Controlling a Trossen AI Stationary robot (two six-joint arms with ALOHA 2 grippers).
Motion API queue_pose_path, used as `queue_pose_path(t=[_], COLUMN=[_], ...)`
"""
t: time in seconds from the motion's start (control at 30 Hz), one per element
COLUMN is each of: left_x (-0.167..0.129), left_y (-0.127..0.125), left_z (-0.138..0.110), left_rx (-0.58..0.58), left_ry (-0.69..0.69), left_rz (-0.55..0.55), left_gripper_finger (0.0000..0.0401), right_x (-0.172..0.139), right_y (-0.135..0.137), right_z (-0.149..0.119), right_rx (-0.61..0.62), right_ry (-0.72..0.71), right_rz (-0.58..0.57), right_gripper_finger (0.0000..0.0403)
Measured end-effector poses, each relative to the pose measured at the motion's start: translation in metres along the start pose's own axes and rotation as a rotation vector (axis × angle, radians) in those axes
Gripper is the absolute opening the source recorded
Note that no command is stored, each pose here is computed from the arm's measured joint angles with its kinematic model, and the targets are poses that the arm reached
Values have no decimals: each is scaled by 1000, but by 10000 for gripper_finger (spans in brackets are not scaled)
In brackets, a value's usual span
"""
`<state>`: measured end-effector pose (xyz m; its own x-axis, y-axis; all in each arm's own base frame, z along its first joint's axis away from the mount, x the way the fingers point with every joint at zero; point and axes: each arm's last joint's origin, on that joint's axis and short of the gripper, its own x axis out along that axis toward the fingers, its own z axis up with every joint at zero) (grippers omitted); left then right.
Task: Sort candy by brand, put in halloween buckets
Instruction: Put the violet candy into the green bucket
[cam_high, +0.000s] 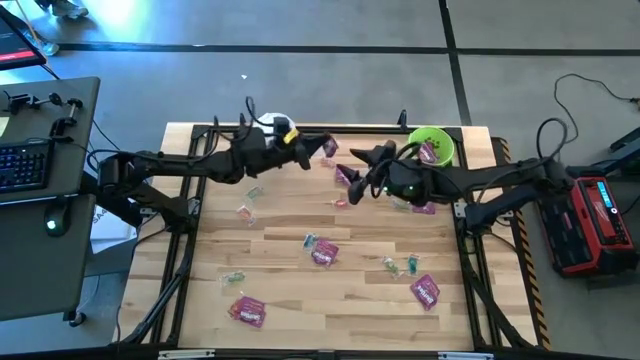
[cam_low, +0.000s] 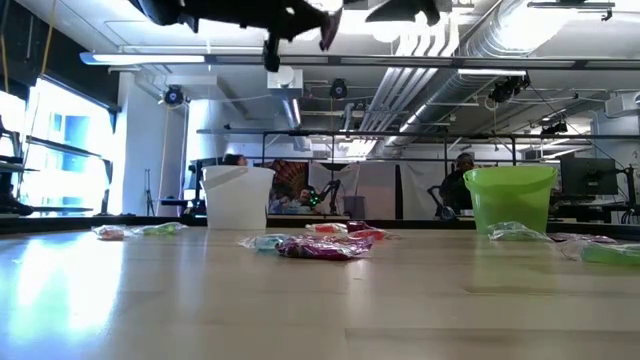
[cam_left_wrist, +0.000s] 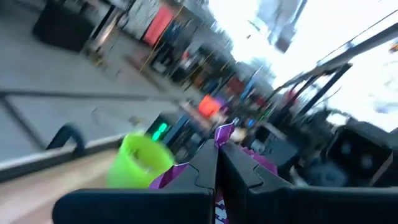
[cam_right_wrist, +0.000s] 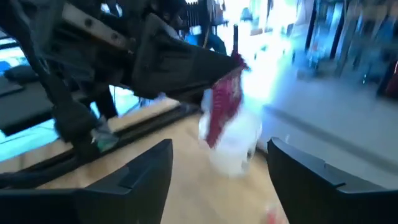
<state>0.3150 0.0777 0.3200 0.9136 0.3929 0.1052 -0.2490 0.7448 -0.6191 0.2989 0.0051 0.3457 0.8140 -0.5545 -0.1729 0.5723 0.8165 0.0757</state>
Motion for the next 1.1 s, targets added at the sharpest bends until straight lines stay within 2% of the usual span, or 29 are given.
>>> queue_pose_path(t=[0.1,0.23,0.37,0.57,0.67,0.8,1.03,1.1], left_x=[0,-1,-2,-3,-4,-4,-4,-4], left_y=[-5,-10,-13,-19,-20,-22,-22,-23], left_z=[6,10,8,4,5,6,6,6], left_rx=[-11,0,-2,-5,-7,-11,-12,-11], left_ry=[-61,-104,-96,-88,-96,-106,-107,-101], left_rz=[-49,-95,-108,-127,-141,-157,-164,-176], left_gripper_finger=[0,0,0,0,0,0,0,0], right_x=[8,16,22,29,31,31,31,31], right_y=[9,18,22,25,22,22,23,23], right_z=[3,3,2,2,4,4,5,5], right_rx=[-96,-181,-209,-213,-177,-176,-194,-200], right_ry=[-91,-178,-225,-253,-261,-260,-271,-271], right_rz=[-28,-120,-185,-158,-158,-170,-114,-113], right_gripper_finger=[247,247,247,247,240,193,43,14])
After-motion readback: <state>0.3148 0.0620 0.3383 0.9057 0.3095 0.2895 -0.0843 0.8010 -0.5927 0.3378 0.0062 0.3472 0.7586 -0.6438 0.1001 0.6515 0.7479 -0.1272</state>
